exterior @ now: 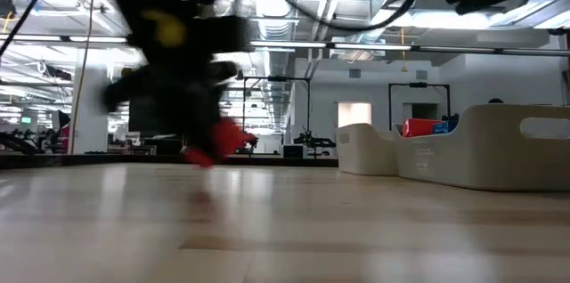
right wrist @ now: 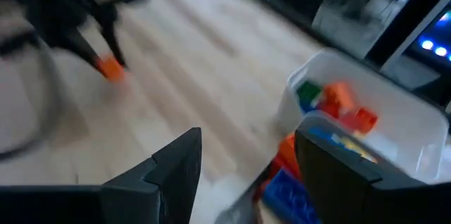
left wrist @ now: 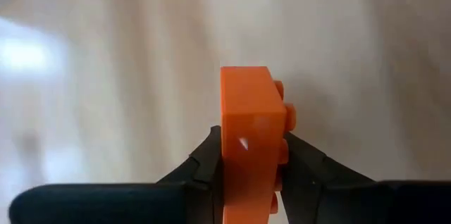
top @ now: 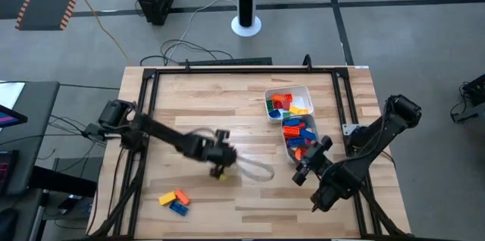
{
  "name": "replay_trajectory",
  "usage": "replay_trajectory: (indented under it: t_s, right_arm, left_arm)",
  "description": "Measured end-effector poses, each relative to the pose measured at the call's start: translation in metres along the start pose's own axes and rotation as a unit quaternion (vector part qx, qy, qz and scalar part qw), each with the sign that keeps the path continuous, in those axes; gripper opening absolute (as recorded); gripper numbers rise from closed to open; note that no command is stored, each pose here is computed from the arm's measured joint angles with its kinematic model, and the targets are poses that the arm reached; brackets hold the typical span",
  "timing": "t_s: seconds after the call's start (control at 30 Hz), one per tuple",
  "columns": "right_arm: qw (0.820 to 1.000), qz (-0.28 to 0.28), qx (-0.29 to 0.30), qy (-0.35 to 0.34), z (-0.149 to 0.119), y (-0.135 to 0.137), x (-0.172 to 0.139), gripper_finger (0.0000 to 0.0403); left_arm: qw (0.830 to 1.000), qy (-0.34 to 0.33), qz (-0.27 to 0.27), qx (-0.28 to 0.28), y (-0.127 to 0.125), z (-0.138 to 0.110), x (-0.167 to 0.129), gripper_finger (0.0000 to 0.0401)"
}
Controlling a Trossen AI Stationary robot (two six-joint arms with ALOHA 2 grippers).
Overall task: Sort blocks by size
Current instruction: Put the large orange game piece into the gray bin
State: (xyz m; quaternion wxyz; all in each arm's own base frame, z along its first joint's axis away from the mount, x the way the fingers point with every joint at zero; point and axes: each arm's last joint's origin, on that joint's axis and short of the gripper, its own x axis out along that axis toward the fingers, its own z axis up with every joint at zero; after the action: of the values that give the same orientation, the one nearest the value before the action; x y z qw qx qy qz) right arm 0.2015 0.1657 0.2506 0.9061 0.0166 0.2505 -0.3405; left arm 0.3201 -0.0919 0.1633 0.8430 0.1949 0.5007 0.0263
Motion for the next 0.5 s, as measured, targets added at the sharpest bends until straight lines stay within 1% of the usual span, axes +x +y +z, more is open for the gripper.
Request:
replay_trajectory:
  t_s: [0.1,0.2,0.27,0.37,0.5]
  right_arm:
    - [0.999,-0.008,0.015,-0.033,0.000,-0.001,-0.001,0.0255]
    - [0.999,-0.012,0.018,-0.036,0.001,0.000,0.002,0.0255]
    - [0.999,-0.015,0.020,-0.041,0.001,0.000,0.003,0.0255]
    - [0.997,-0.017,0.024,-0.072,0.003,0.000,0.001,0.0255]
    - [0.992,-0.013,0.031,-0.125,0.003,0.001,-0.005,0.0255]
  left_arm:
    - [0.997,-0.060,0.021,-0.031,0.031,0.013,0.010,0.0089]
    - [0.987,-0.141,0.022,-0.070,0.059,0.025,0.015,0.0090]
    - [0.974,-0.201,0.023,-0.099,0.077,0.034,0.016,0.0090]
    - [0.951,-0.279,0.027,-0.130,0.101,0.042,0.014,0.0090]
    - [0.928,-0.331,0.052,-0.162,0.124,0.045,0.011,0.0090]
